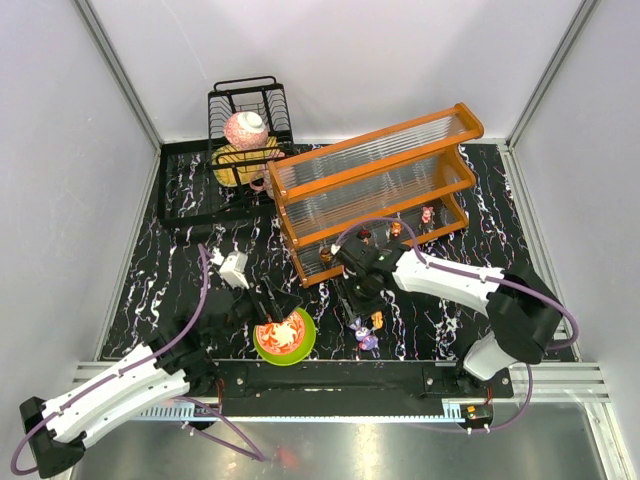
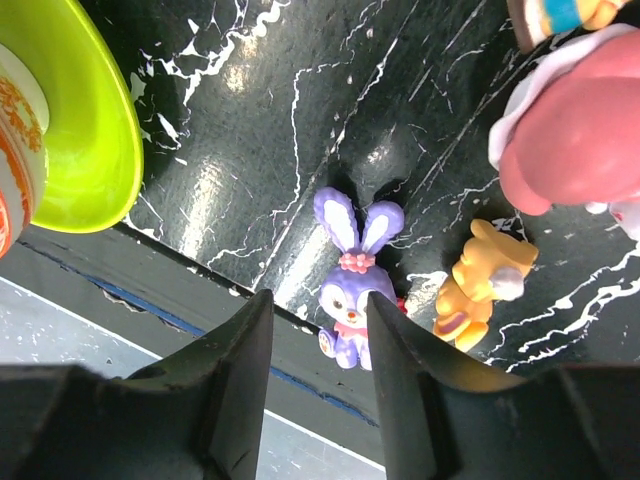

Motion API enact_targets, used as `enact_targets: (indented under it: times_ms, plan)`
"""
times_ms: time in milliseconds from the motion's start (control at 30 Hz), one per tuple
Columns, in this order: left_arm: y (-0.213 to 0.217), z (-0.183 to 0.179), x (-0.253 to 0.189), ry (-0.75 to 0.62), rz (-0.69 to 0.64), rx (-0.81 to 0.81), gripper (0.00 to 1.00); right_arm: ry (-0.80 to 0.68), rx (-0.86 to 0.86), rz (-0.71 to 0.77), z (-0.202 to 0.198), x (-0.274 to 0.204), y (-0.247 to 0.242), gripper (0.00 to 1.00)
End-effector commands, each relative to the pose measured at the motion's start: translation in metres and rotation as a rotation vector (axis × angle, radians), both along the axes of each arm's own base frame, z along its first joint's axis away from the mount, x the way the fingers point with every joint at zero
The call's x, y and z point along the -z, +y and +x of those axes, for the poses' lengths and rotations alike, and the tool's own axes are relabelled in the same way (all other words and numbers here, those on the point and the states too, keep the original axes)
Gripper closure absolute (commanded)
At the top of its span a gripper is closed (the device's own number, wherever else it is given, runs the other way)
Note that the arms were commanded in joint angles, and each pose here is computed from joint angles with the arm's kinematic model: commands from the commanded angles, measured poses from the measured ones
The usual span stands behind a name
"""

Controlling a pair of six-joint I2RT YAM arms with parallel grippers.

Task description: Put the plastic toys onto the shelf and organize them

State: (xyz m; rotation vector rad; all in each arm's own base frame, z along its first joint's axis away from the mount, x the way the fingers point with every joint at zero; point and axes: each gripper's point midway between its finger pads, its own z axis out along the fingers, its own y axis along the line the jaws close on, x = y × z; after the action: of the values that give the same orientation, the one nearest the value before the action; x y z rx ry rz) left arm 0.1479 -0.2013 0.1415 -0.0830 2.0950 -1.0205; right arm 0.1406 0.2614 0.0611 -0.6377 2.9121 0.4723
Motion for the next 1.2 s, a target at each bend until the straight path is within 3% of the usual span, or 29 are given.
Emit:
enact_targets:
  times_ms: [0,200,400,1167]
  plan:
    - [-0.004,0.006,-0.022,-0.043,-0.030,-0.009,0.01,0.031,-0.027,0.017,-0.004,0.010,0.005,0.54]
    - [-0.007,0.006,-0.020,-0.036,-0.030,-0.003,0.01,0.059,-0.024,-0.038,-0.009,0.026,-0.006,0.53]
    - [-0.006,0.007,-0.019,-0.034,-0.032,-0.005,0.01,0.061,-0.018,-0.077,-0.010,0.031,-0.013,0.42]
    - [-0.007,0.005,-0.016,-0.021,-0.030,0.003,0.01,0.111,-0.027,-0.088,-0.020,0.043,-0.017,0.42]
